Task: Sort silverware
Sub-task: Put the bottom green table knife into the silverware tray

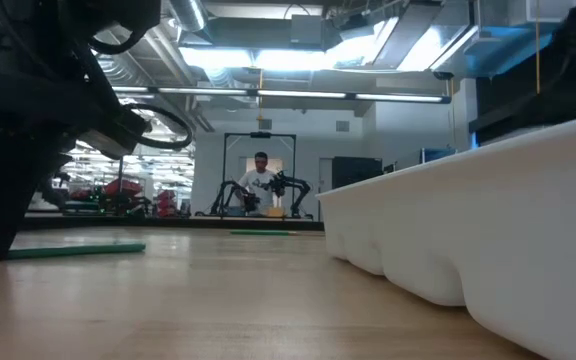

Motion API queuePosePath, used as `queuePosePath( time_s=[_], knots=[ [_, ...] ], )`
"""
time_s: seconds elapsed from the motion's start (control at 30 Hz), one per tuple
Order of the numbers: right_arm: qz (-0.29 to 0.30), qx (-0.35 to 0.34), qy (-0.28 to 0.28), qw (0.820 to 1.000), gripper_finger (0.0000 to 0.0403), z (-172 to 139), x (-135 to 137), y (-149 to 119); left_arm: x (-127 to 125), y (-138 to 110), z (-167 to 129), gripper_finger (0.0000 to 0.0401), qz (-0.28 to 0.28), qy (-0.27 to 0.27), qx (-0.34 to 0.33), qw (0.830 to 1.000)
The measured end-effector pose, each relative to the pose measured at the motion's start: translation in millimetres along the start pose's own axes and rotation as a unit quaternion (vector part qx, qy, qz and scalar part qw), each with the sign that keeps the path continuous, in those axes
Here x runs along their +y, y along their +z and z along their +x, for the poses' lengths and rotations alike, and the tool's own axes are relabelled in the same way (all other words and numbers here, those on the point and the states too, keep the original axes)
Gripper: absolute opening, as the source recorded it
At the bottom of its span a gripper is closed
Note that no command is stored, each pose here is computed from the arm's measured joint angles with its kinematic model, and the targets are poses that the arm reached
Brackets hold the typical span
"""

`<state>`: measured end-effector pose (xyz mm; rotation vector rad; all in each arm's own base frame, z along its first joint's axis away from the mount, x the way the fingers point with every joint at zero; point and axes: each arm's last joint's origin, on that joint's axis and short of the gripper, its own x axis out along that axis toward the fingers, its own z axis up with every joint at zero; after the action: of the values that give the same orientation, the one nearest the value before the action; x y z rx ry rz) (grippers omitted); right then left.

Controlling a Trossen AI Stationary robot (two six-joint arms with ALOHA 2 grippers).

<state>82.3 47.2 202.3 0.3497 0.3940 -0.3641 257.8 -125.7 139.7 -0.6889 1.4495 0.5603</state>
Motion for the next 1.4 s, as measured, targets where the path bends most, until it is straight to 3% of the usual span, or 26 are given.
queuePosePath(
  time_s=[0.3, 0.5, 0.67, 0.93, 1.13, 1.4],
  knots=[
    [0.001, 0.007, 0.007, 1.0, 0.0098, 15, -8, -31, -3, 20, -26, 0.0017, 0.017, -0.085, -0.077, 0.993],
    [-0.005, 0.01, 0.003, 1.0, 0.0098, 17, -10, -35, -9, 49, -37, 0.0022, 0.042, -0.163, -0.139, 0.976],
    [-0.005, 0.011, 0.005, 1.0, 0.0098, 17, -10, -35, -13, 79, -49, 0.0018, 0.058, -0.236, -0.213, 0.946],
    [-0.026, 0.03, 0.027, 0.999, 0.0098, 17, -8, -36, -14, 119, -73, 0.002, 0.099, -0.318, -0.354, 0.874],
    [-0.028, 0.027, 0.03, 0.999, 0.0098, 17, -7, -35, -18, 144, -75, 0.0017, 0.121, -0.341, -0.432, 0.826],
    [-0.028, 0.026, 0.032, 0.999, 0.0098, 17, -7, -35, -54, 168, -80, 0.0023, 0.209, -0.318, -0.467, 0.798]
  ],
)
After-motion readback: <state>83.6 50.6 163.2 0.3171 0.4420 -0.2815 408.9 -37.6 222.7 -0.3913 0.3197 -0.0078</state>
